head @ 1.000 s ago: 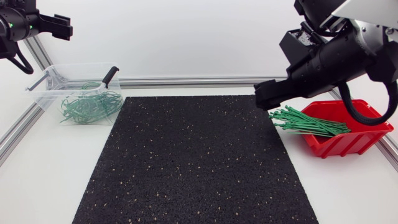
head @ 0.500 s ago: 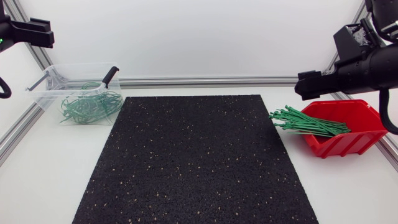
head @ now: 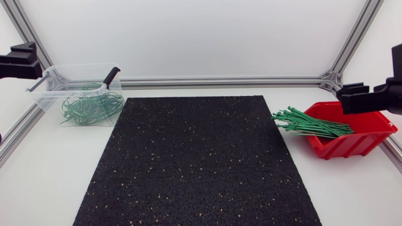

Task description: Take a green cable tie from the red box, thread the tail through the head to close it, then place it in the transparent bin on the left.

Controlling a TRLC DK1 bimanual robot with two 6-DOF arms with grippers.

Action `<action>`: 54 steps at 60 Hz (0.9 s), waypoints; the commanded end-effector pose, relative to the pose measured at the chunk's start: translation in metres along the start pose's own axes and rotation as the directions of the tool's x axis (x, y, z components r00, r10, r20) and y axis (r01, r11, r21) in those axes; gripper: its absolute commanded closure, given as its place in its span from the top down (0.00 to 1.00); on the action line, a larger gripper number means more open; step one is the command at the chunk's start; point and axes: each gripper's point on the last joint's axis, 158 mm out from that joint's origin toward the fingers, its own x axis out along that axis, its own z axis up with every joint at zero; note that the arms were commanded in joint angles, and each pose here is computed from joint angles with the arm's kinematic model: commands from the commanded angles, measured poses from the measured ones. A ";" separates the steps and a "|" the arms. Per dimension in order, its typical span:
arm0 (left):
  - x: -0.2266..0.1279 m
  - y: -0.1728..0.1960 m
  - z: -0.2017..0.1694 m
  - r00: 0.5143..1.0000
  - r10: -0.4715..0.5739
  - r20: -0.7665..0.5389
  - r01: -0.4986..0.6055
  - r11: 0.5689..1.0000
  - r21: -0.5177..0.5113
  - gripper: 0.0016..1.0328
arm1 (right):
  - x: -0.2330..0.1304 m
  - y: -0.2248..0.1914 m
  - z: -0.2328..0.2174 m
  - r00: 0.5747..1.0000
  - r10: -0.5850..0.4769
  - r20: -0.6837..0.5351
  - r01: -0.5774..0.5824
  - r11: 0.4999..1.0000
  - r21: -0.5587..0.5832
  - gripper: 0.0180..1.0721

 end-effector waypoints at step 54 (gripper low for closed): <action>-0.085 -0.051 -0.117 0.988 -0.150 0.029 0.153 0.975 -0.159 0.96 | -0.017 0.015 -0.062 0.940 -0.008 0.341 -0.015 0.998 0.064 0.95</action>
